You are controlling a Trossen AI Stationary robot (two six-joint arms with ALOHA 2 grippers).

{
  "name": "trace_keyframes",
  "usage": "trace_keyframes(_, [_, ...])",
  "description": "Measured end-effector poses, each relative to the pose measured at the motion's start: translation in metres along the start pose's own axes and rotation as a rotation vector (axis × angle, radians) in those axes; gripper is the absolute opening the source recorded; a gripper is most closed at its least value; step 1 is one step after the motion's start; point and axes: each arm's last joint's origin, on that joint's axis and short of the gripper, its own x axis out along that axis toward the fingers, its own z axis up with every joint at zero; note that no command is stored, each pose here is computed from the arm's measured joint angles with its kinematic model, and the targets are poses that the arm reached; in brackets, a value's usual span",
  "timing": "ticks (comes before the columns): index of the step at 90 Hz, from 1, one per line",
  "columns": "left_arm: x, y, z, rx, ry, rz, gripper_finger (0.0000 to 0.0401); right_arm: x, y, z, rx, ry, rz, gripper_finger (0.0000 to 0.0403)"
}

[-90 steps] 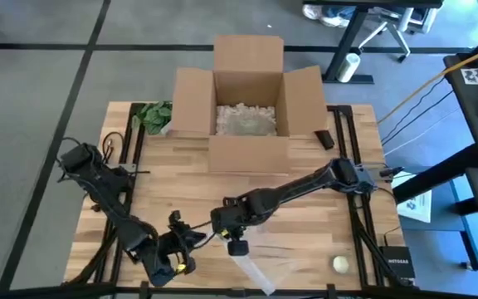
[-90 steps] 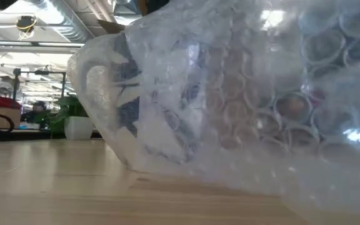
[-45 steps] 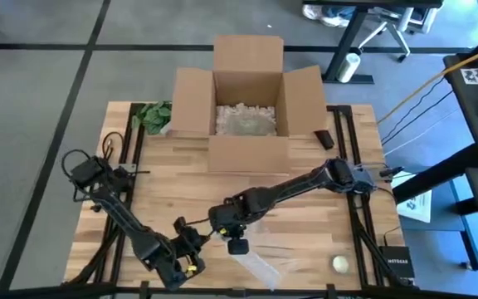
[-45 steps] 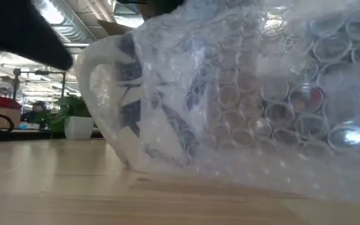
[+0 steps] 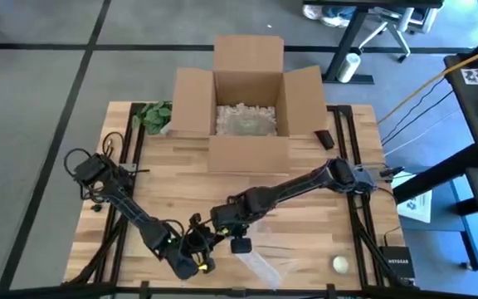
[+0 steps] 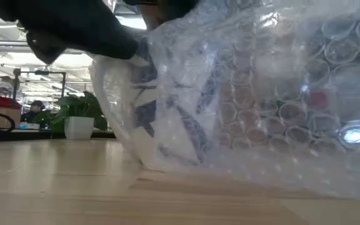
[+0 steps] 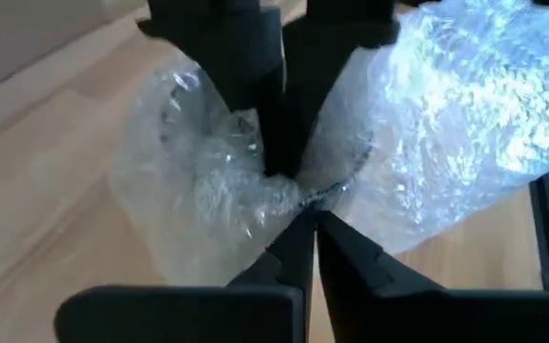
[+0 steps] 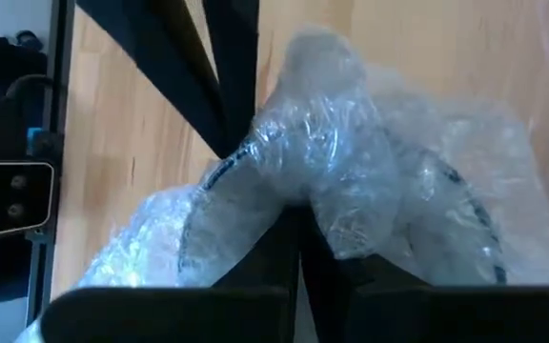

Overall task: Wrap mug
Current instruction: Wrap the white and blue mug with the bubble wrap

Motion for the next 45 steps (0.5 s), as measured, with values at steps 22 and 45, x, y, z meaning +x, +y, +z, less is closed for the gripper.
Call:
trace_keyframes(22, [0.005, 0.003, 0.0, 0.021, -0.026, -0.017, 0.0, -0.021, 0.001, -0.005, 0.002, -0.003, -0.059, 0.0])
trace_keyframes(45, [0.004, -0.001, 0.002, 0.029, -0.051, -0.047, 0.0, -0.053, 0.015, -0.009, -0.028, -0.073, -0.109, 0.0])
